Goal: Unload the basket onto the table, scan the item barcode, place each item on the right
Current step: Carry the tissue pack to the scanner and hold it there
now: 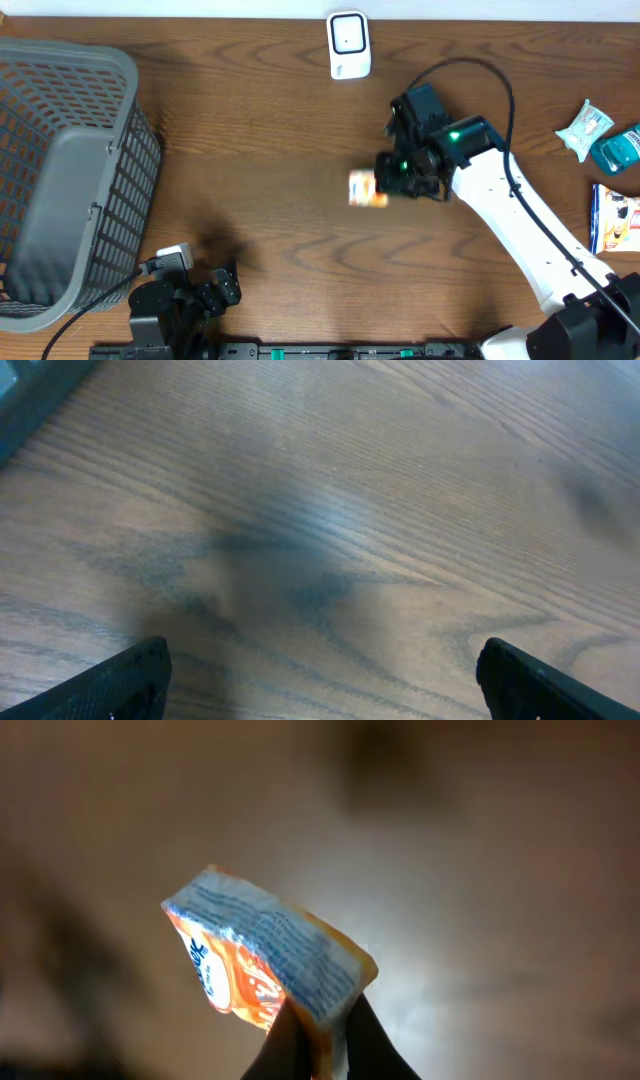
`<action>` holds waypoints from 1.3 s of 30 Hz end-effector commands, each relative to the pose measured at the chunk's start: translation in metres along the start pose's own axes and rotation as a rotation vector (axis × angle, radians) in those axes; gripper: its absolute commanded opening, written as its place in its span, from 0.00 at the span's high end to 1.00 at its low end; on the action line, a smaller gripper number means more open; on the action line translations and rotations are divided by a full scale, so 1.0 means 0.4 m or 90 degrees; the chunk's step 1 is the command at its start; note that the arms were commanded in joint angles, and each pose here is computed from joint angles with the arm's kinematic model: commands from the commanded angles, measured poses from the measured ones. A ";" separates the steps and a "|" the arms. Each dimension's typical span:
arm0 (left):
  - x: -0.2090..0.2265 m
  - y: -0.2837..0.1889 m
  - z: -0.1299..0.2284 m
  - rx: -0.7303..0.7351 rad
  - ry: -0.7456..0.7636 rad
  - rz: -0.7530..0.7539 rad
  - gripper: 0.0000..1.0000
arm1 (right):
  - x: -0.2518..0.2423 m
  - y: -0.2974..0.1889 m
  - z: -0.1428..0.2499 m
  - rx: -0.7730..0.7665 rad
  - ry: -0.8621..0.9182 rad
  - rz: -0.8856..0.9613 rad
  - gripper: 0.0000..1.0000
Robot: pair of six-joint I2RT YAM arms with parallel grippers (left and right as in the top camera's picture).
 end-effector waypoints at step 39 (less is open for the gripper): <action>0.000 0.003 0.007 0.007 0.004 0.003 0.02 | -0.002 0.258 -0.780 -0.849 -0.168 0.037 0.99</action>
Point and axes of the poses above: each gripper's point midway between its finger pads, its own y axis out along the fingers, its own x axis along the line the jaws close on, z = x × y, the point moved 1 cm from there along -y, back along the fingers, and after that the axes turned 7 degrees about -y, right-handed, at the moved point
